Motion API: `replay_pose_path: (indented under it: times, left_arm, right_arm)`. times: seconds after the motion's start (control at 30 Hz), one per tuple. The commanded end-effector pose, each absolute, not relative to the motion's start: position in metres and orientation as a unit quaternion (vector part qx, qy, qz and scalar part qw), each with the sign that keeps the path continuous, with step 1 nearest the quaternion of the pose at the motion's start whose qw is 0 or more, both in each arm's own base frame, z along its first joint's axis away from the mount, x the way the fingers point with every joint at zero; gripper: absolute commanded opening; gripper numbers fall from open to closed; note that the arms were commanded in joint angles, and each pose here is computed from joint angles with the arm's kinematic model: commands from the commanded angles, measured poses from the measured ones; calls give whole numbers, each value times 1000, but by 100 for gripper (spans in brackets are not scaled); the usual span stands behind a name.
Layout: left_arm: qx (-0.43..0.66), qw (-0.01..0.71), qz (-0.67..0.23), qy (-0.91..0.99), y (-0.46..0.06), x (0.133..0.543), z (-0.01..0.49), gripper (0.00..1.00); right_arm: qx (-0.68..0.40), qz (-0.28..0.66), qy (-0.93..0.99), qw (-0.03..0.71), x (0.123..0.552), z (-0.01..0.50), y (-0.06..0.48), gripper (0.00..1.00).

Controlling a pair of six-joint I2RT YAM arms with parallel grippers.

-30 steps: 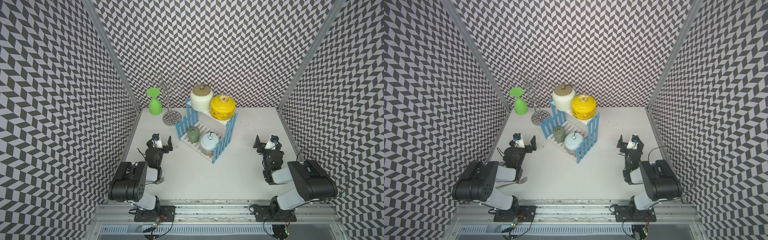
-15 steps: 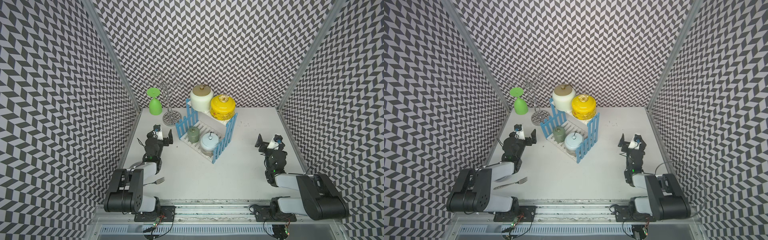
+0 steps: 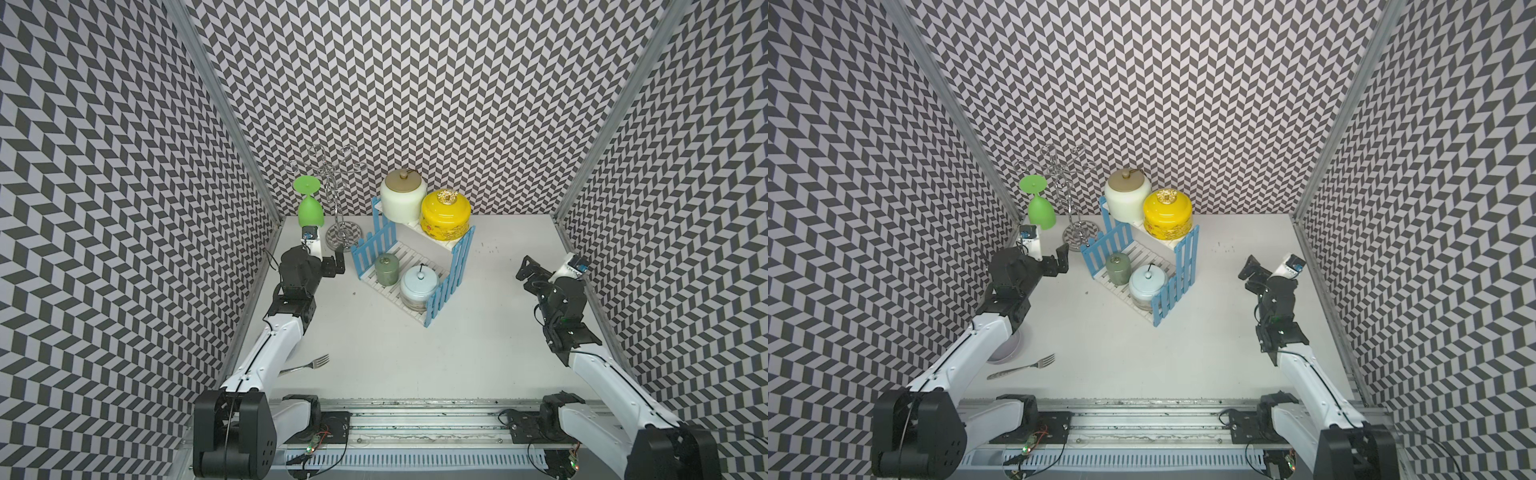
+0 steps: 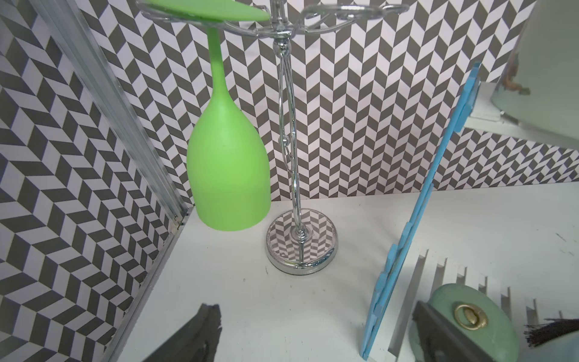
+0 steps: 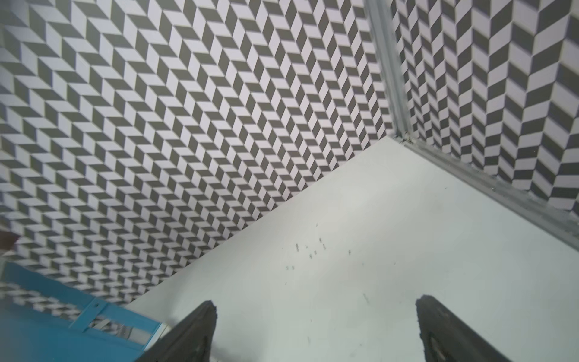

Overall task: Remove the tea canisters from the shelf
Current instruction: Move the shelf to the center of the board.

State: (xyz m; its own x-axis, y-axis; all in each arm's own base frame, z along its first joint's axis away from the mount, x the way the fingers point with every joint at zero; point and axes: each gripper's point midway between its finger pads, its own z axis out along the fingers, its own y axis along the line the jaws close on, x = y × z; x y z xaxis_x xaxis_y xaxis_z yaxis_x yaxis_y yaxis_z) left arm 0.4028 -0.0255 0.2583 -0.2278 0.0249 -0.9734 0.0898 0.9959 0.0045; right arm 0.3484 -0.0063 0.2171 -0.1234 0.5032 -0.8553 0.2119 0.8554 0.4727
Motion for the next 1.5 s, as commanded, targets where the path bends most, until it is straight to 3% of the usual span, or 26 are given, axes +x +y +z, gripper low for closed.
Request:
replay_pose_path:
  times: [0.0, 0.63, 1.07, 1.47]
  left_arm:
    - [48, 583, -48, 810, -32, 394, 236, 100]
    - [62, 553, -96, 826, -46, 395, 212, 100]
    - [61, 550, -112, 825, -45, 393, 214, 100]
    - [59, 548, -123, 826, -46, 394, 213, 100]
  right_arm:
    - [224, 177, 756, 590, 338, 214, 15, 100]
    - [107, 310, 774, 542, 302, 233, 146, 100]
    - [-37, 337, 768, 544, 259, 231, 234, 100]
    - [-67, 312, 777, 542, 258, 209, 260, 100]
